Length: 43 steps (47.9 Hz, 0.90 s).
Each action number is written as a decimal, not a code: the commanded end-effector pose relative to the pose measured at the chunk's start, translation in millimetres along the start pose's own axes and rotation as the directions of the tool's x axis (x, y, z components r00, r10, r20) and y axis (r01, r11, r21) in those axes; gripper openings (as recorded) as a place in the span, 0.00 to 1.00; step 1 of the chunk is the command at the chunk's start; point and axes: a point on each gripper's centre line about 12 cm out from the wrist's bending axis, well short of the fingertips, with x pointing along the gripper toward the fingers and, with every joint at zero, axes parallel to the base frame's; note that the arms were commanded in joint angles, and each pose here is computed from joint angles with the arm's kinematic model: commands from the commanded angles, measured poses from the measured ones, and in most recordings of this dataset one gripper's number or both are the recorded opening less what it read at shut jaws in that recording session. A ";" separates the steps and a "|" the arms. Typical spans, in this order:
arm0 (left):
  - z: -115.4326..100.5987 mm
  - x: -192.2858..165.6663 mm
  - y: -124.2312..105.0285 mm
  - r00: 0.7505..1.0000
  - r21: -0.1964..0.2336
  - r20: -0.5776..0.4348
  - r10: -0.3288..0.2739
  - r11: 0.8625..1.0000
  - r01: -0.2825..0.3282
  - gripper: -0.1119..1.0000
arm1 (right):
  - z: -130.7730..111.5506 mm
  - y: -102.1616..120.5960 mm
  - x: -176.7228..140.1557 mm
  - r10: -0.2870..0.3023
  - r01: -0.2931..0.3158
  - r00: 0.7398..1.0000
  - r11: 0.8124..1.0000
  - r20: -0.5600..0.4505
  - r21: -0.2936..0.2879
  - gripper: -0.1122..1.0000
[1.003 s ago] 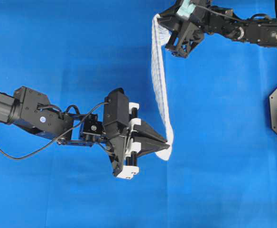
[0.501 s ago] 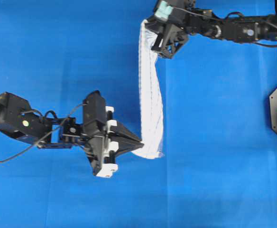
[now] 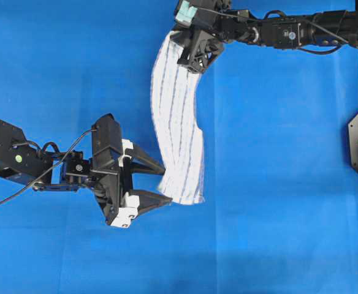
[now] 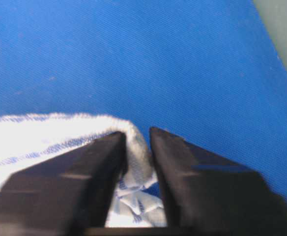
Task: Fold the blue towel.
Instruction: 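Lay the towel down lengthwise and open both grippers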
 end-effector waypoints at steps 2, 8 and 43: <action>13.4 -2.2 -11.1 0.999 -0.008 0.041 -0.030 0.999 0.031 0.91 | 14.6 7.1 -4.6 0.015 -0.013 0.999 0.999 0.038 -0.043 0.53; 14.9 -5.4 -12.3 0.999 -0.017 0.040 -0.034 0.999 0.035 0.93 | 15.8 7.8 -6.1 0.017 -0.013 0.999 0.996 0.044 -0.085 0.86; 48.7 -102.4 9.5 1.000 0.049 -0.006 -0.025 0.998 0.025 0.93 | 43.8 8.0 -78.4 0.041 -0.021 0.987 0.992 0.158 -0.128 0.93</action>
